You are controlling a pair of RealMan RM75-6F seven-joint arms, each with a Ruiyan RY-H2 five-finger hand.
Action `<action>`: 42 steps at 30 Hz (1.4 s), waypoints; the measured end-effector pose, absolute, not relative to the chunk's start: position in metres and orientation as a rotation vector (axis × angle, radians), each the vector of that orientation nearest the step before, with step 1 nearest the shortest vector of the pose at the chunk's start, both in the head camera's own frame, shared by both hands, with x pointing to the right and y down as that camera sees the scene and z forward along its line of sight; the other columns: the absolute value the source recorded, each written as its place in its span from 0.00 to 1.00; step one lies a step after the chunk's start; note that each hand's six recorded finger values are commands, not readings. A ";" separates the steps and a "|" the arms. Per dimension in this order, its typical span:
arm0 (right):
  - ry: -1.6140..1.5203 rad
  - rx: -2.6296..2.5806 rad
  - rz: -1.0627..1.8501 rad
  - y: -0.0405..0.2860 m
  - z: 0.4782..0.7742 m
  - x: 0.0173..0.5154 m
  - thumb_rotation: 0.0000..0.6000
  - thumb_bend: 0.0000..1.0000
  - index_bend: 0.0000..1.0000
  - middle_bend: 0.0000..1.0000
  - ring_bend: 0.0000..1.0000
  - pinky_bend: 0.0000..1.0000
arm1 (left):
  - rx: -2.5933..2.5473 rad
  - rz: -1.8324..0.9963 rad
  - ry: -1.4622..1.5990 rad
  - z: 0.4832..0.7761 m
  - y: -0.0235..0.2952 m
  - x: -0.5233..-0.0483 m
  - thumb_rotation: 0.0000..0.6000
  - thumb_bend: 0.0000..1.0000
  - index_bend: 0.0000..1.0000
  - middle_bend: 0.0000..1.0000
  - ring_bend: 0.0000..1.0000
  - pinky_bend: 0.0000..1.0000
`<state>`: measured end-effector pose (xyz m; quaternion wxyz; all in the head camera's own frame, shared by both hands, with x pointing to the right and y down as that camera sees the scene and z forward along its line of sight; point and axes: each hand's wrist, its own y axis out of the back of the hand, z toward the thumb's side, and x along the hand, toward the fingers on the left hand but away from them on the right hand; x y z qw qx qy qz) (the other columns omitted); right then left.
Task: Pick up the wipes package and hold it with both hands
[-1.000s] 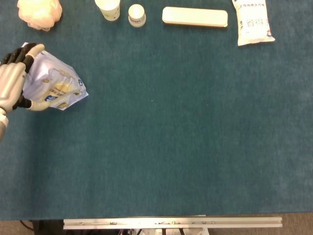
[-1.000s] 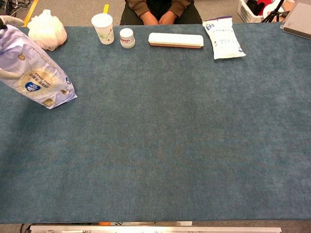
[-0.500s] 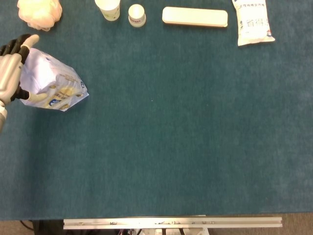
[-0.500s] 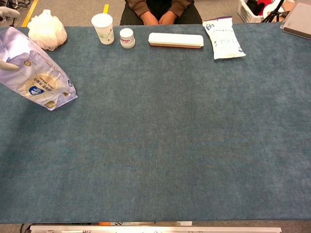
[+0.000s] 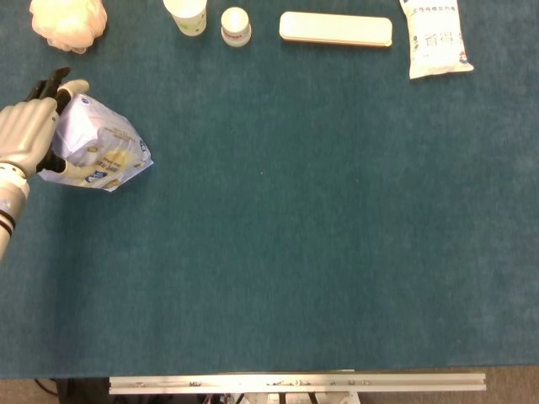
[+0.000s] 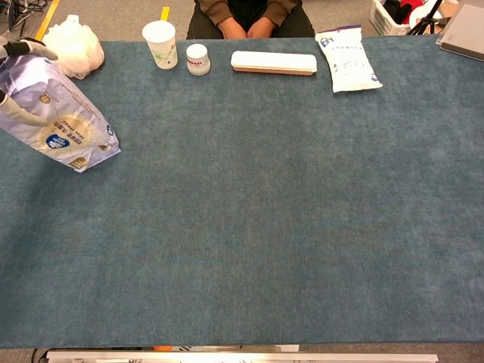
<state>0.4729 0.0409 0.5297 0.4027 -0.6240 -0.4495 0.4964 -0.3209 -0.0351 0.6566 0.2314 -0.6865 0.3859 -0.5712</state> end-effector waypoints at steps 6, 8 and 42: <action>-1.123 -1.581 1.243 0.039 0.530 0.468 1.00 0.08 0.00 0.06 0.01 0.12 | -1.879 -1.567 1.132 0.662 -0.039 -0.324 1.00 0.13 0.60 0.52 0.54 0.78; -1.115 -1.583 1.235 0.038 0.530 0.465 1.00 0.08 0.00 0.06 0.01 0.12 | -1.888 -1.551 1.158 0.660 -0.039 -0.324 1.00 0.14 0.61 0.53 0.55 0.79; -0.851 -2.137 0.815 0.012 0.586 0.253 1.00 0.08 0.00 0.00 0.00 0.12 | -2.676 -0.766 1.545 0.571 0.000 -0.242 1.00 0.14 0.58 0.53 0.54 0.79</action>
